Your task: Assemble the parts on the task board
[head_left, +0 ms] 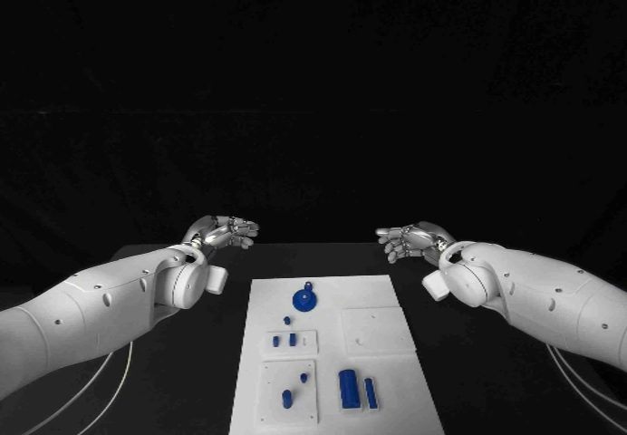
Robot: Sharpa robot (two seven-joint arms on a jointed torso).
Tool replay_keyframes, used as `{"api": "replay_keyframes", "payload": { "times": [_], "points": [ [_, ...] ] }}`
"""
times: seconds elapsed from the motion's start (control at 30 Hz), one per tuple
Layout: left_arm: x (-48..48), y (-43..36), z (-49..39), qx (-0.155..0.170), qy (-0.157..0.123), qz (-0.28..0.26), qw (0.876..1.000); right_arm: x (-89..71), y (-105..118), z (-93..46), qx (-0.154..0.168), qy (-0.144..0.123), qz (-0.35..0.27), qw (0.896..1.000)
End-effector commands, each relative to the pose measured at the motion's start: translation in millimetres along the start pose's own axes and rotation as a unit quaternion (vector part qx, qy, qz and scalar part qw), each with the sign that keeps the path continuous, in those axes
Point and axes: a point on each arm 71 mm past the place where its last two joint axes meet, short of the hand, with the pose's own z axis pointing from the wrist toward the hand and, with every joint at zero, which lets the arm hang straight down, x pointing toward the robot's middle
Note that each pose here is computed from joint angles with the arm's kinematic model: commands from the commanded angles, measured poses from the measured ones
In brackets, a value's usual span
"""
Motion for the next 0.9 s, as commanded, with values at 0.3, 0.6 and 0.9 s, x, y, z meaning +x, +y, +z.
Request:
{"api": "replay_keyframes", "payload": {
  "times": [0.3, 0.6, 0.9],
  "points": [
    [18.6, -3.9, 8.8, 0.013, 0.003, -0.047, 0.999, 12.9, -16, 7.9, -0.055, 0.004, 0.091, 0.994],
    [18.9, 1.7, 7.8, 0.003, 0.0, -0.038, 0.999, 14.0, -20, 7.2, -0.037, -0.006, 0.082, 0.996],
    [40.8, 13.5, -14.6, 0.007, -0.014, -0.052, 0.999, 33.5, -14, -6.1, -0.063, -0.034, 0.11, 0.991]
  ]
}}
